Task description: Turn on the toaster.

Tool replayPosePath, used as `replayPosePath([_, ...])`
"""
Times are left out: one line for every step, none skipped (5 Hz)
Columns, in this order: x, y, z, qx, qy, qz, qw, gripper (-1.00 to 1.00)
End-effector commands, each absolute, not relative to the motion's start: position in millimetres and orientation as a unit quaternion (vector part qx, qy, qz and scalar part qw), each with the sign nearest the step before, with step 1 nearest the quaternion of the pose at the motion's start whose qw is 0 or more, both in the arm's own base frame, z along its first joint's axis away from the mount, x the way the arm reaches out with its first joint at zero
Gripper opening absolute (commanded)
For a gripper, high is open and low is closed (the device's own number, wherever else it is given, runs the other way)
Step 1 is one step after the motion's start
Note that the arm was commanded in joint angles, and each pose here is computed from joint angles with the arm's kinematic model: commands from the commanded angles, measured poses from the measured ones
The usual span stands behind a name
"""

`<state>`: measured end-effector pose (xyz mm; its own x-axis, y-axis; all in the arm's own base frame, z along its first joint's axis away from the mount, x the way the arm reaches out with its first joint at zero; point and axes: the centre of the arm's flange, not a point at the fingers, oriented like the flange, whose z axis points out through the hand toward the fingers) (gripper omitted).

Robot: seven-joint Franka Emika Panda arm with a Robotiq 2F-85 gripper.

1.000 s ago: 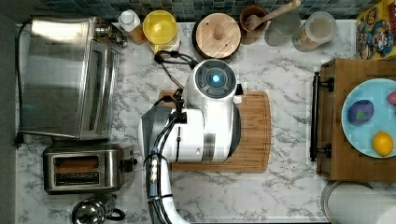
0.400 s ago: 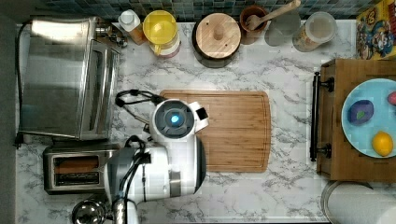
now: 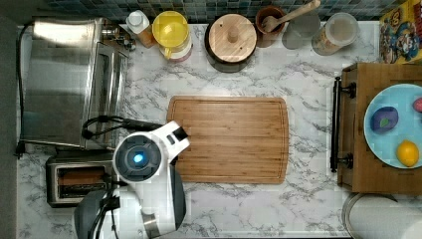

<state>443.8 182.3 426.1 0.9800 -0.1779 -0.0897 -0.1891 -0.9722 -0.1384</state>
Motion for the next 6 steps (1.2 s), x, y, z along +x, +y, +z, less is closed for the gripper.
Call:
replayPosePath([407.1, 235.5, 425.0, -0.994, 0.015, 0.061, 0.092, -1.00])
replayPosePath([397.8, 237.6, 418.9, -0.992, 0.008, 0.070, 0.102, -1.00])
replayPosePath([386.8, 246.2, 423.6, -0.993, -0.028, 0.051, 0.103, -1.00])
replayPosePath([376.9, 250.6, 411.6, -0.993, -0.044, 0.069, 0.086, -1.00])
replayPosePath([367.7, 249.9, 399.1, -0.988, -0.069, 0.093, 0.107, -1.00])
replayPosePath([357.8, 255.6, 402.2, -0.985, -0.108, 0.060, 0.124, -1.00])
